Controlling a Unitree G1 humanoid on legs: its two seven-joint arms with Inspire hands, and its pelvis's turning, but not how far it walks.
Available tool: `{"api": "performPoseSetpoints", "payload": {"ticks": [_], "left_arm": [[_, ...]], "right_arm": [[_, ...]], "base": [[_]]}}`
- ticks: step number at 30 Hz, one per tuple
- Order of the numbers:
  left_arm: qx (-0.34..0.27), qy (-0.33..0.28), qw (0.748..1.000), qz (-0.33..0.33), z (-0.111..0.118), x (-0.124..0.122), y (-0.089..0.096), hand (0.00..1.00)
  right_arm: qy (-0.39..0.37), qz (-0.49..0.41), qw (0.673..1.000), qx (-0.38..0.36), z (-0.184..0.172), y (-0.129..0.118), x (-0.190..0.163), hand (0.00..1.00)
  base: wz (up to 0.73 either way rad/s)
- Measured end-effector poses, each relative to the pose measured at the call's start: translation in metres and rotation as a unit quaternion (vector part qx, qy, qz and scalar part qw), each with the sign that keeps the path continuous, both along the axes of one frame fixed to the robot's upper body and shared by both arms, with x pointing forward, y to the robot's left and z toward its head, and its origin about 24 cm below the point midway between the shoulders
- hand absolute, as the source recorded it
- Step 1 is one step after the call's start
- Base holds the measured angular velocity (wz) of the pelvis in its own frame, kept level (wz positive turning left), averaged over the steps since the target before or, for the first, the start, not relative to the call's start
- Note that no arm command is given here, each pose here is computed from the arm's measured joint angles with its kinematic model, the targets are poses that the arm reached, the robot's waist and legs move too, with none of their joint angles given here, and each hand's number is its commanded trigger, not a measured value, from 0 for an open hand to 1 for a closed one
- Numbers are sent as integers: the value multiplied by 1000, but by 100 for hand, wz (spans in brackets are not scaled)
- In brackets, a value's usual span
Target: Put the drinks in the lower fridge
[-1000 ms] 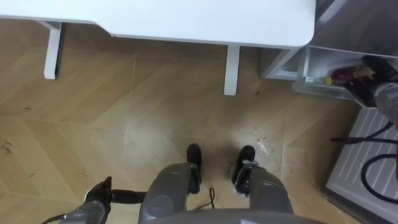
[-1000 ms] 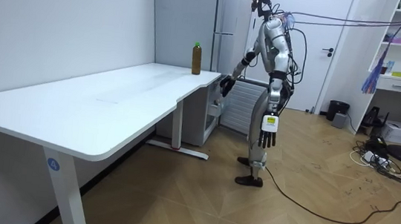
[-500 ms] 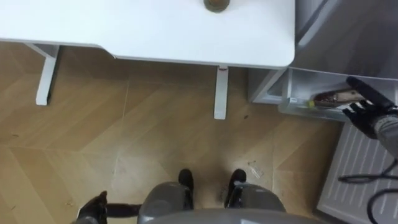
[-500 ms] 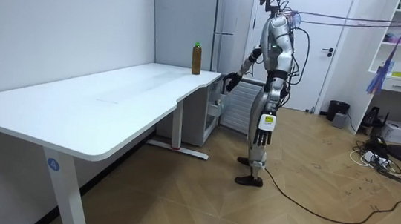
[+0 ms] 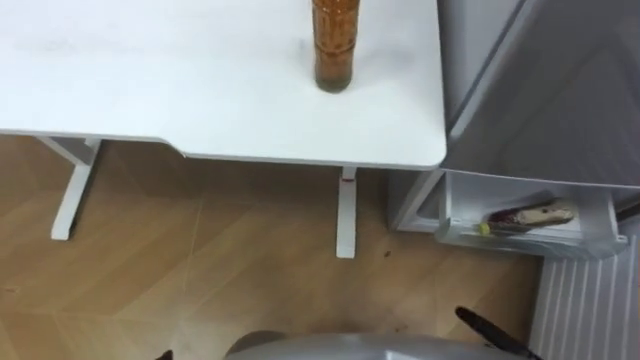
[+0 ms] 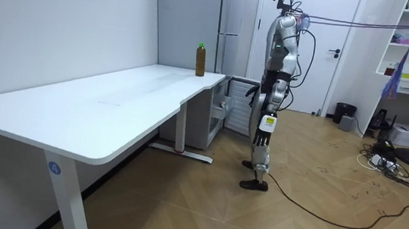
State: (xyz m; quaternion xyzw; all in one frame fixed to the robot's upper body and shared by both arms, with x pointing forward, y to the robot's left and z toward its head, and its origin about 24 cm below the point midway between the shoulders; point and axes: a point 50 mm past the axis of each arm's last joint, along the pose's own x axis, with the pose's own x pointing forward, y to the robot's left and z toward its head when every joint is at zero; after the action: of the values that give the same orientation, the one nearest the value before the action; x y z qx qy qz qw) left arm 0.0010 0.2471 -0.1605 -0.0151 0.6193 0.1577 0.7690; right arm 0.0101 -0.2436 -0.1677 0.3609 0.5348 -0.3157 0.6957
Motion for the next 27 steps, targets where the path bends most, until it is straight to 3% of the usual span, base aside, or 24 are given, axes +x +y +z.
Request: {"api": "performPoseSetpoints", "payload": {"ticks": [4,11,21,27], "left_arm": [[8,18,1000,24,-2,-11,-2,0],[20,48,998,36,-4,-16,-2,0],[36,20,999,19,-4,19,-1,0],[41,11,999,21,-4,23,-4,0]], "right_arm": [[12,42,999,3,-2,8,-5,0],[45,203,978,-27,-2,6,5,0],[57,304,948,-76,-2,5,23,0],[52,311,945,-87,-2,5,26,0]], "base": [[10],[-3],[-8],[-3]]}}
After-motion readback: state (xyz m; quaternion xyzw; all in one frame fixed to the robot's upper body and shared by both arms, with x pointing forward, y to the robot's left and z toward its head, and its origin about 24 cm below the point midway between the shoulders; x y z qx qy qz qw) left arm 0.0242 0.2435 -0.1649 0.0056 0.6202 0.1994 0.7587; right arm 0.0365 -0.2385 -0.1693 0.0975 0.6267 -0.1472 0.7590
